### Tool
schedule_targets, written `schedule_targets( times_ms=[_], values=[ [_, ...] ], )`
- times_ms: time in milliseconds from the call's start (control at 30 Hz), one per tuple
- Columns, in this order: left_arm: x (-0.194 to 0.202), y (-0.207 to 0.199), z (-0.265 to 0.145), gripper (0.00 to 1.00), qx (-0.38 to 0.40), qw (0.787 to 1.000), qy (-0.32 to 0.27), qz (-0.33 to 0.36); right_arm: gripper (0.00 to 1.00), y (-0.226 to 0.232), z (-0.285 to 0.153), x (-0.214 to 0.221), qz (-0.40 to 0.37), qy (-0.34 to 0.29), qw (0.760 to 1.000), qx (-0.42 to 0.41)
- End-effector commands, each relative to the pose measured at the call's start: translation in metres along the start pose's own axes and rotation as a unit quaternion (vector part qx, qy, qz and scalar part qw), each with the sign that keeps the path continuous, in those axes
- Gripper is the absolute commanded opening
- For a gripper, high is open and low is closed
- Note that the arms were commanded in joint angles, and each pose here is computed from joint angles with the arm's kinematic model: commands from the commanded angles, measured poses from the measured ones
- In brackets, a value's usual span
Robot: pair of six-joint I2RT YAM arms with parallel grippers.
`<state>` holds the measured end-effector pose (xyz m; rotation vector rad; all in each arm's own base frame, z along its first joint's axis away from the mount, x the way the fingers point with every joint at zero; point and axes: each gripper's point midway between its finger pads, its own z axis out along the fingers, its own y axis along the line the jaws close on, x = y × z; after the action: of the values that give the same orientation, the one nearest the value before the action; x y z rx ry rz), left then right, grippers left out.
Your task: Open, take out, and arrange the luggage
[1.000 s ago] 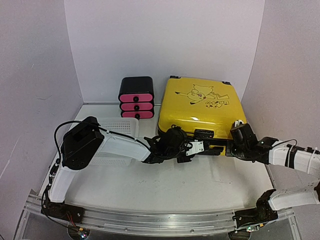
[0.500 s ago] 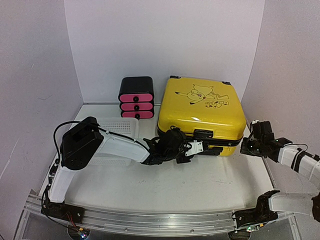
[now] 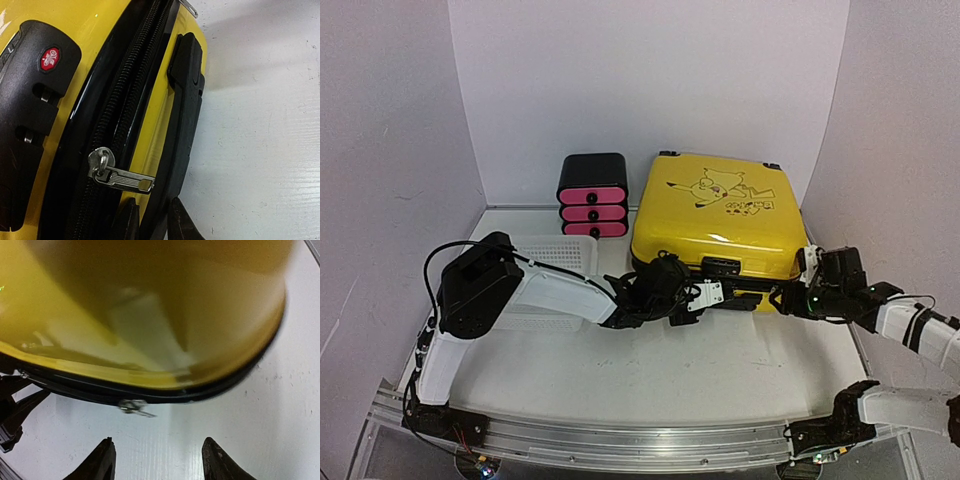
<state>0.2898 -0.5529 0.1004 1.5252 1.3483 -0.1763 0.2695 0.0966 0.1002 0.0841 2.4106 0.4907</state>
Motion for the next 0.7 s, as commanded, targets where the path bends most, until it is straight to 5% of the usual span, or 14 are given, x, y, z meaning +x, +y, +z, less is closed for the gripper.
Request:
schedule_targets(
  times_ms=[0, 200, 433, 667],
  values=[
    [0.051, -0.008, -0.007, 0.20, 0.018, 0.996, 0.087, -0.009, 0.59, 0.033, 0.000, -0.028, -0.057, -0.091, 0.994, 0.013],
    [0.050, -0.006, -0.009, 0.20, 0.015, 0.996, 0.087, -0.018, 0.57, 0.009, -0.004, -0.037, -0.012, -0.147, 0.984, 0.103],
    [0.051, -0.008, -0.007, 0.20, 0.016, 0.996, 0.088, -0.021, 0.52, 0.020, 0.010, -0.035, -0.038, -0.133, 0.986, 0.097],
    [0.050, -0.007, -0.008, 0.20, 0.015, 0.996, 0.087, -0.023, 0.50, 0.021, 0.013, -0.044, -0.059, -0.181, 0.973, 0.130]
  ],
)
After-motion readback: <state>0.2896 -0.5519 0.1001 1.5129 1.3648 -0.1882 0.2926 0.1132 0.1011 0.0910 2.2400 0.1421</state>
